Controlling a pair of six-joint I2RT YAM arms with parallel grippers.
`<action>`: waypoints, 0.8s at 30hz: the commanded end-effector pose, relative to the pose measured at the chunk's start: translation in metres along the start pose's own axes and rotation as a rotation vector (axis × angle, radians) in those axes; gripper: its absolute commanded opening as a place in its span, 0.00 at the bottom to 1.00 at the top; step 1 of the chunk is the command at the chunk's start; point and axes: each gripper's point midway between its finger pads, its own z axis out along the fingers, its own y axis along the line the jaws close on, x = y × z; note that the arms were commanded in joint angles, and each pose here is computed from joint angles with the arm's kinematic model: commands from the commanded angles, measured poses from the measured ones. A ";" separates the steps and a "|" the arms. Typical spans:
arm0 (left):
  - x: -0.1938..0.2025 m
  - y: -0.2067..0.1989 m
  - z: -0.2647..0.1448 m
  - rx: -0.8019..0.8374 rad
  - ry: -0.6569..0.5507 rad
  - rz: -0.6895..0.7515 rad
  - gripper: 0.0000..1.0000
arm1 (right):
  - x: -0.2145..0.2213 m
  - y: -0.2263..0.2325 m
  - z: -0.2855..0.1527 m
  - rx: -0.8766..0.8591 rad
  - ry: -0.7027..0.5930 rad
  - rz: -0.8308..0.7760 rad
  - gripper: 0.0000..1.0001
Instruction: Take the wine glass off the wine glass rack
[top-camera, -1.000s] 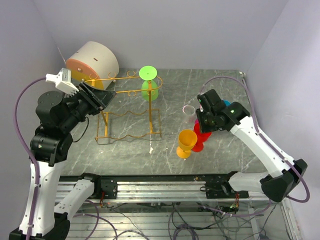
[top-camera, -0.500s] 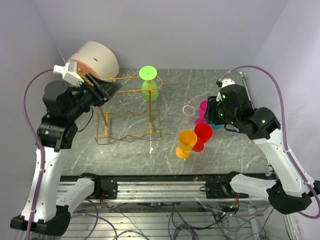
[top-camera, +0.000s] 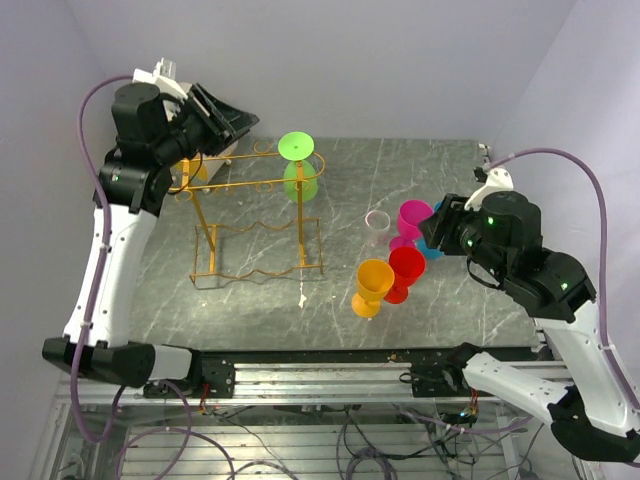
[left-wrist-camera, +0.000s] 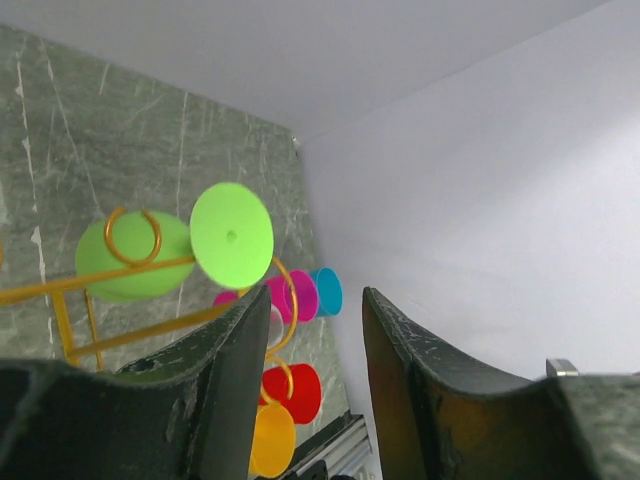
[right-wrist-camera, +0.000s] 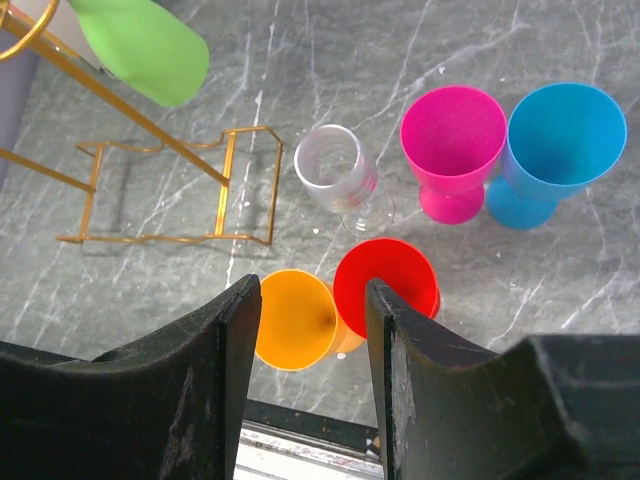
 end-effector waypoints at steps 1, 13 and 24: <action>-0.010 0.006 0.020 -0.066 0.029 0.044 0.52 | -0.010 0.000 0.002 0.002 -0.059 0.027 0.46; 0.042 0.052 0.066 -0.170 0.213 0.114 0.47 | -0.003 0.002 0.005 -0.019 -0.043 0.011 0.45; 0.049 0.065 0.078 -0.196 0.234 0.118 0.45 | -0.003 0.001 0.003 -0.019 -0.048 0.007 0.45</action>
